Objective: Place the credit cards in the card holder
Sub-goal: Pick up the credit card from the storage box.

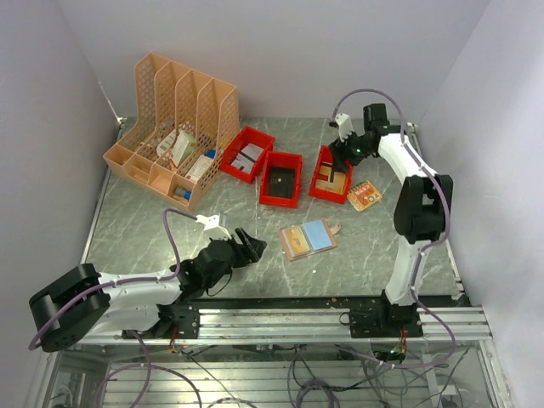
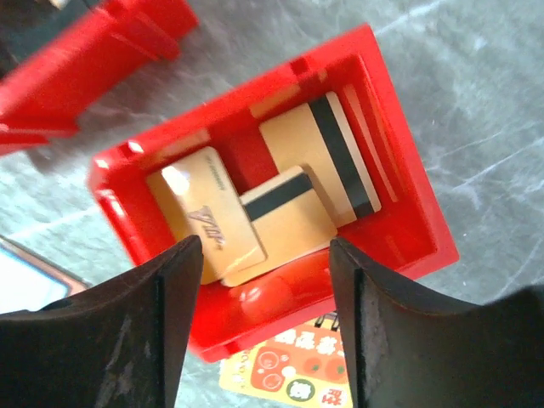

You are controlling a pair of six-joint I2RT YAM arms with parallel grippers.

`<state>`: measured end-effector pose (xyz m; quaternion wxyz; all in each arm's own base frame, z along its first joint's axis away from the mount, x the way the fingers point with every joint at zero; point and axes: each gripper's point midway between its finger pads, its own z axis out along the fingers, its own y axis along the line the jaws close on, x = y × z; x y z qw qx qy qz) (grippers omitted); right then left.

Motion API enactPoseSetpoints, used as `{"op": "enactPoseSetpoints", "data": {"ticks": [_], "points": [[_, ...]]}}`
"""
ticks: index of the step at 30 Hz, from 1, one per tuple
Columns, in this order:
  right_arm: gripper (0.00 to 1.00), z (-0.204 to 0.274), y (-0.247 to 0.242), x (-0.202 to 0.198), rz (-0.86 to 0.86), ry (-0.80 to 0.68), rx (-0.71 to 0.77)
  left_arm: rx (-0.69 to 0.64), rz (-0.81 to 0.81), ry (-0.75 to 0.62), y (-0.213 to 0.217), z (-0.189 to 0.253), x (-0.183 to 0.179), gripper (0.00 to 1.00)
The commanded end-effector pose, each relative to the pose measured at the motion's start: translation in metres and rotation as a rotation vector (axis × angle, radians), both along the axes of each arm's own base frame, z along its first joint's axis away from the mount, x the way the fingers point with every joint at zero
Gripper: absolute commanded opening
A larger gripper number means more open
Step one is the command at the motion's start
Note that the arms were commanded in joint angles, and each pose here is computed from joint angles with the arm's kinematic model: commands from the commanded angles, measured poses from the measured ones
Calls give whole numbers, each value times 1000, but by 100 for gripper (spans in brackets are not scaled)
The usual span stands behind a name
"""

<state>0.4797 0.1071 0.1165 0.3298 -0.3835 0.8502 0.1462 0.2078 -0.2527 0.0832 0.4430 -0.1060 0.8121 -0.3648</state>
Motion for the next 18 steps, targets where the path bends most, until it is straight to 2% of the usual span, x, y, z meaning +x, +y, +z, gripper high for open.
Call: {"op": "enactPoseSetpoints", "data": {"ticks": [1, 3, 13, 18], "points": [[54, -36, -11, -10, 184, 125, -19, -1, 23, -28, 0, 9, 7, 79], [48, -44, -8, -14, 218, 173, -8, -2, 24, -26, 0, 8, 8, 79], [47, -68, 13, -7, 226, 208, 86, 7, 10, -12, -6, 4, 8, 79], [55, -82, 13, -6, 176, 201, 95, 5, 14, -10, -5, 3, 8, 79]]}}
